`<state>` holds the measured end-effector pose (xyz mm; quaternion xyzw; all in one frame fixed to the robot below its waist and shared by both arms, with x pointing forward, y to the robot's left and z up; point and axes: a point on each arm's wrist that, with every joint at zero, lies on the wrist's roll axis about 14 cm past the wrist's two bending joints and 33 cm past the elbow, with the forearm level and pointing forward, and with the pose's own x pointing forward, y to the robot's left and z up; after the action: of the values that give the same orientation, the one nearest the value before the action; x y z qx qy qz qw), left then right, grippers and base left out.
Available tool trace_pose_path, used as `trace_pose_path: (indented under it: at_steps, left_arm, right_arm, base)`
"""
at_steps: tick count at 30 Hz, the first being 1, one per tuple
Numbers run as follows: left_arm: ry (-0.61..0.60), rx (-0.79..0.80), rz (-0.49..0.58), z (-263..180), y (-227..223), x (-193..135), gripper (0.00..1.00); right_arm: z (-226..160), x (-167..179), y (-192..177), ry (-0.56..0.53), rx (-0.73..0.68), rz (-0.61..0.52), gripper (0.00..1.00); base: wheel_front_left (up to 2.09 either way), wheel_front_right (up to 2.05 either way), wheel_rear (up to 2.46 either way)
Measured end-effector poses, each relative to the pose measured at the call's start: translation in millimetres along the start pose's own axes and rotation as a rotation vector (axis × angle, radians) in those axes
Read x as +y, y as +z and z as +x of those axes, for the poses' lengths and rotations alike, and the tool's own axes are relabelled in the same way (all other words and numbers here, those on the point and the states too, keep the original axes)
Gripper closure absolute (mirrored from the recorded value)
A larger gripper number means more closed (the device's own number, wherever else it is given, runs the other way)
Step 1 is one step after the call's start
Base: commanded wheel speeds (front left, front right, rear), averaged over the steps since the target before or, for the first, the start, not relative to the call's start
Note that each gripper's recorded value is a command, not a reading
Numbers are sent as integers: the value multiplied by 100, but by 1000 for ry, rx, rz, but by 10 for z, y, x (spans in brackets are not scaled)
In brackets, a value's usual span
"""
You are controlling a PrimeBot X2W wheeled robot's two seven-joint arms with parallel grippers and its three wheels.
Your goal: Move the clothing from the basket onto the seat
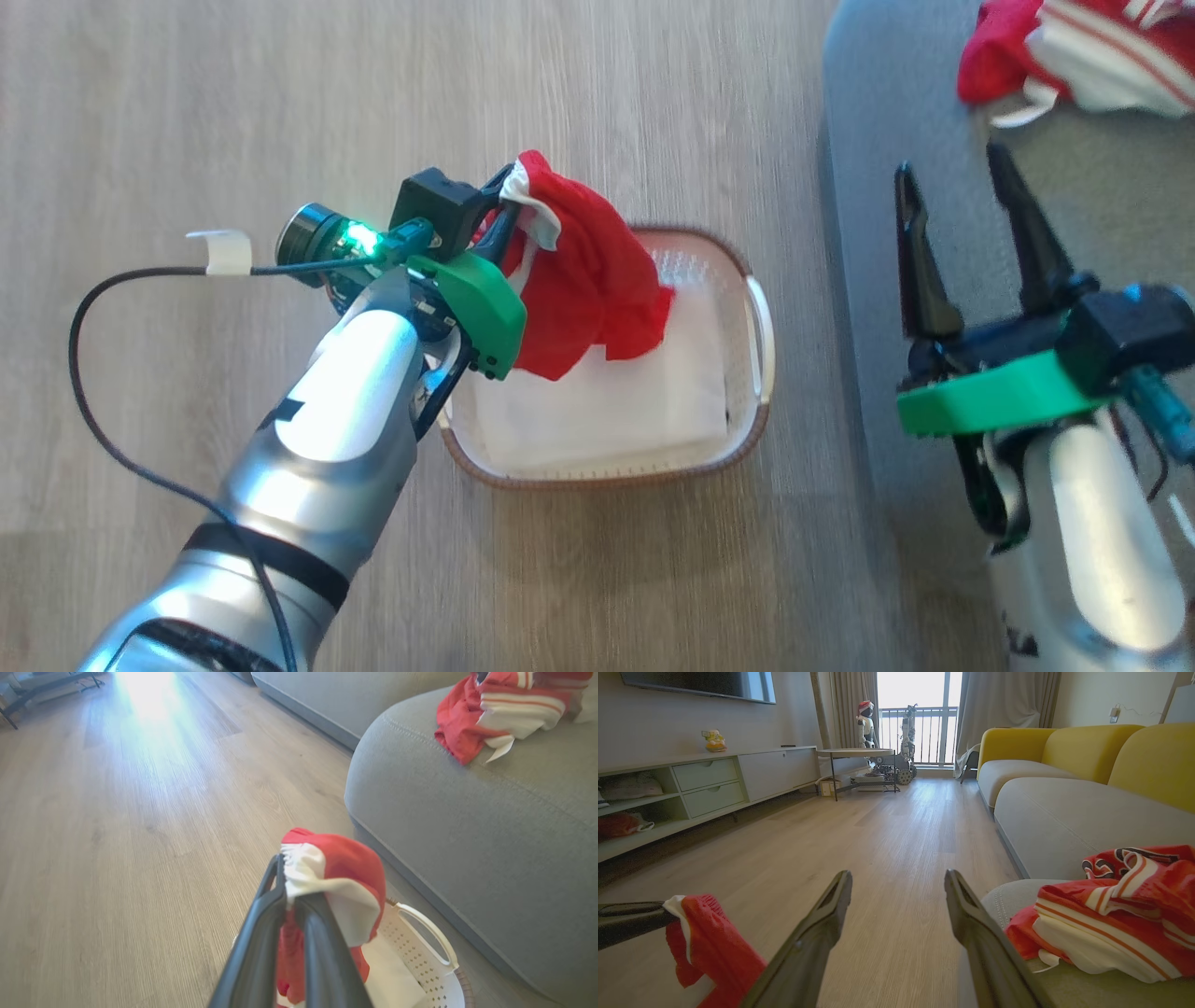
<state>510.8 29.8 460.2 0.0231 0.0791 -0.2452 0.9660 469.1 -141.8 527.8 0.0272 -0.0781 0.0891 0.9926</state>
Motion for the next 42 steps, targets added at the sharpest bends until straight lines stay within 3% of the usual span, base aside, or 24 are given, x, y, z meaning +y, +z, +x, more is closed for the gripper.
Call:
trace_pose_path:
  at_steps: [24, 34, 42]
  left_arm:
    - [69, -313, 127, -738, 1743, 0, 100]
    - [68, -334, 143, -879, 1860, -26, 100]
    - [11, -392, 161, -953, 2084, -343, 100]
  right_arm:
    - [-704, 390, 307, 66, 2, 37, 0]
    - [-664, 951, 143, 240, 64, 8, 0]
    - [-463, 1489, 150, 427, 81, -73, 0]
  base:
    - [0, 0, 0]
    - [0, 0, 0]
    - [0, 0, 0]
